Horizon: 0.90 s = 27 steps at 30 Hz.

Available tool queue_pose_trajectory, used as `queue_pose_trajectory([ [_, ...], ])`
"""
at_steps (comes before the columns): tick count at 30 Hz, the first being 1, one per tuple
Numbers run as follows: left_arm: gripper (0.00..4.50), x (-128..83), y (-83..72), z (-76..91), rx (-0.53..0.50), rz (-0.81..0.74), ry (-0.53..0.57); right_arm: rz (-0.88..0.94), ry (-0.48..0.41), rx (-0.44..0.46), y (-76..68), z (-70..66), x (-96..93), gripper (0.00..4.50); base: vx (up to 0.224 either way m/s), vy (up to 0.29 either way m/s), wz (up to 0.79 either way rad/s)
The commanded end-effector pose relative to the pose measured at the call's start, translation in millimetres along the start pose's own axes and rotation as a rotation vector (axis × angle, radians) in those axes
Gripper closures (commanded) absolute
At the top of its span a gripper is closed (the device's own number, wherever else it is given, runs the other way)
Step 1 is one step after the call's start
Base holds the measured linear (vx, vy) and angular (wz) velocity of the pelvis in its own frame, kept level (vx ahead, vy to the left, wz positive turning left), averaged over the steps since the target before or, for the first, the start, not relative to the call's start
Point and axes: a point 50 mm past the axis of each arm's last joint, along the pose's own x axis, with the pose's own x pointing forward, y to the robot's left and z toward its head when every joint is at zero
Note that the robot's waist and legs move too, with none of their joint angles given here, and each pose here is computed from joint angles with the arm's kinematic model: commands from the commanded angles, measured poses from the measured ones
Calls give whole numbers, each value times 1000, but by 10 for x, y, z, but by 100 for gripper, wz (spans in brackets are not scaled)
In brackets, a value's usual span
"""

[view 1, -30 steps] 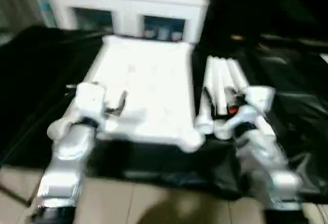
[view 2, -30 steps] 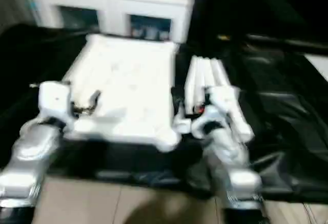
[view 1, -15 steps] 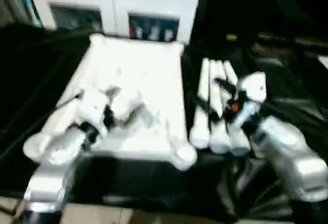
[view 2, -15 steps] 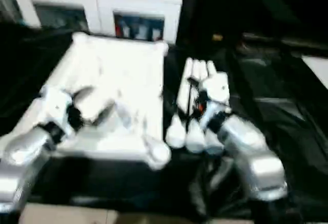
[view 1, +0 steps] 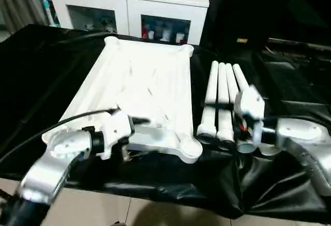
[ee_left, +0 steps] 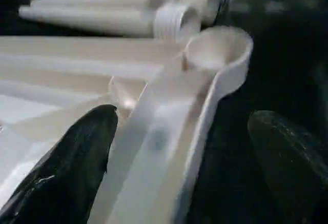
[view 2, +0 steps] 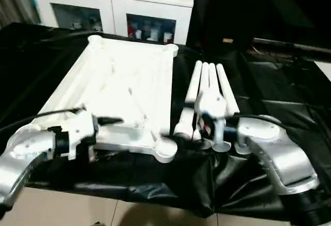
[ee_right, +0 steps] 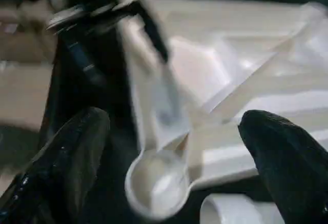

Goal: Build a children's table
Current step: Move to table, then move table base

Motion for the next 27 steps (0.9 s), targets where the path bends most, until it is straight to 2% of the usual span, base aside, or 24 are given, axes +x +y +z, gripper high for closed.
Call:
queue_pose_trajectory([
  [1, 35, 31, 84, -12, 50, 19, 35, 27, 36, -38, -5, -6, -13, 0, 0, 0, 0],
  [4, 49, 45, 146, 4, 34, 8, 29, 56, 43, -36, 27, -11, -9, 0, 0, 0, 0],
  [7, 75, 49, 171, 25, -31, -75, -1, 87, 79, -67, 41, -28, -7, 0, 0, 0, 0],
  [11, 98, 36, 142, 23, -39, -165, 4, 93, 99, -91, 27, -24, -11, 0, 0, 0, 0],
  [12, 119, 32, 124, 18, -48, -189, 3, 85, 109, -101, 9, -23, -17, 0, 0, 0, 0],
  [14, 119, 32, 108, 14, -50, -202, 1, 81, 116, -107, 0, -22, -26, 0, 0, 0, 0],
  [16, 131, 43, 94, -8, -43, -204, 9, 78, 126, -114, -9, -27, -37, 0, 0, 0, 0],
  [17, 155, 60, 77, -29, -35, -203, 21, 82, 139, -122, 1, -41, -47, 0, 0, 0, 0],
  [21, 170, 106, 96, -72, -1, -195, 71, 75, 146, -130, 3, -56, -34, 0, 0, 0, 0],
  [23, 207, 106, 107, -89, 12, -208, 97, 95, 133, -111, 23, -48, -30, 0, 0, 0, 0],
  [26, 210, 104, 111, -127, 33, -223, 135, 129, 125, -93, 79, -47, -31, 0, 0, 0, 0],
  [27, 230, 112, 115, -137, 38, -221, 143, 138, 125, -93, 100, -49, -27, 0, 0, 0, 0],
])
